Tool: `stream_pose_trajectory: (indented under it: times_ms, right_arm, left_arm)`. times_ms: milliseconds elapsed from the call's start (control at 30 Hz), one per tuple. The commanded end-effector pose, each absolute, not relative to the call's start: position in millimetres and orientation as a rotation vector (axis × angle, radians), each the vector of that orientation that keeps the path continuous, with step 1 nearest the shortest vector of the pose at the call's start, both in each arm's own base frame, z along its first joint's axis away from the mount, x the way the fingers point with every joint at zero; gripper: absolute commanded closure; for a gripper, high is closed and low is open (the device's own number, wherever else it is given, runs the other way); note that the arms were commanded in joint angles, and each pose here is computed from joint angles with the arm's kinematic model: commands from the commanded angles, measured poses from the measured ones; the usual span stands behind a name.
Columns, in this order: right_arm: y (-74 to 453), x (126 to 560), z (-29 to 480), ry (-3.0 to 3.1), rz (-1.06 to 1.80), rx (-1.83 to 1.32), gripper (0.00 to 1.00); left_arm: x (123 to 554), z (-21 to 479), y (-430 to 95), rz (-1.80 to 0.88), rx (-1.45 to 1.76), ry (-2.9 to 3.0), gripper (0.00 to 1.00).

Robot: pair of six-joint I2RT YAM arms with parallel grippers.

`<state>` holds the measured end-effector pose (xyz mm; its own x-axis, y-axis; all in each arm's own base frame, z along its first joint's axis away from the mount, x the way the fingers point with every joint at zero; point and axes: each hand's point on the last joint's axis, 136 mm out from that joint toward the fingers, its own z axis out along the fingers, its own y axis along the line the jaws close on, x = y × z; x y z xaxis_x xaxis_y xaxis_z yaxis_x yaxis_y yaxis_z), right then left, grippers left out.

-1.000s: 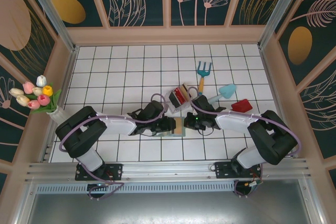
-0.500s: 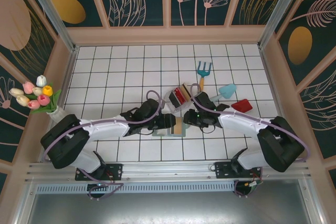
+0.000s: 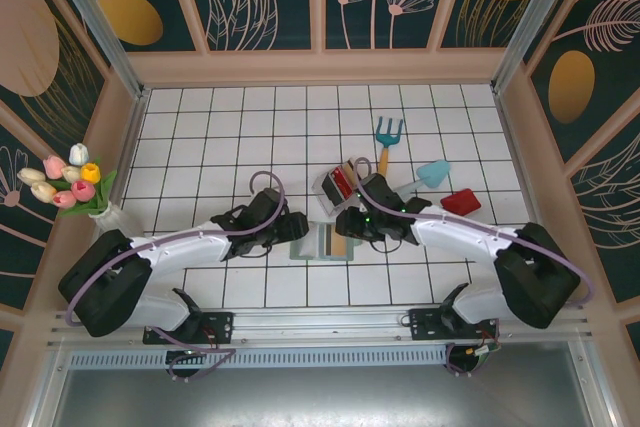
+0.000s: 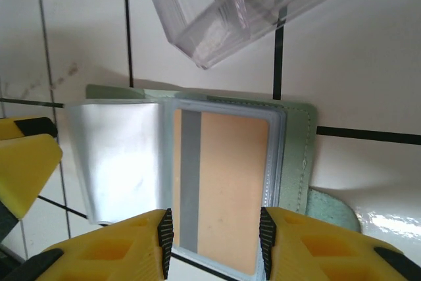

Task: Put the credit cards into the card holder
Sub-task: Flip over the card slot in the card holder.

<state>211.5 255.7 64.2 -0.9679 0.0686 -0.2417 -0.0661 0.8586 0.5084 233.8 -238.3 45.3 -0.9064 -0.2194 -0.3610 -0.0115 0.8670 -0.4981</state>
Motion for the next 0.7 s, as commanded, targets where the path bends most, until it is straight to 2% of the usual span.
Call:
stream_pose_trajectory:
  times_ms: [0,267,667]
  right_arm:
    - [268.8,213.0,61.2,2.805,0.807,0.01,0.57]
    - [267.8,212.0,39.6,2.86,0.75,0.031,0.58]
    - [280.9,214.3,45.2,2.837,0.838,-0.005,0.68]
  left_arm:
    - [229.7,38.3,-234.9,-0.676,-0.136,2.653,0.35]
    - [227.5,28.5,-241.1,-0.7,-0.112,2.682,0.4]
    - [220.1,13.0,-251.1,-0.761,-0.085,2.731,0.63]
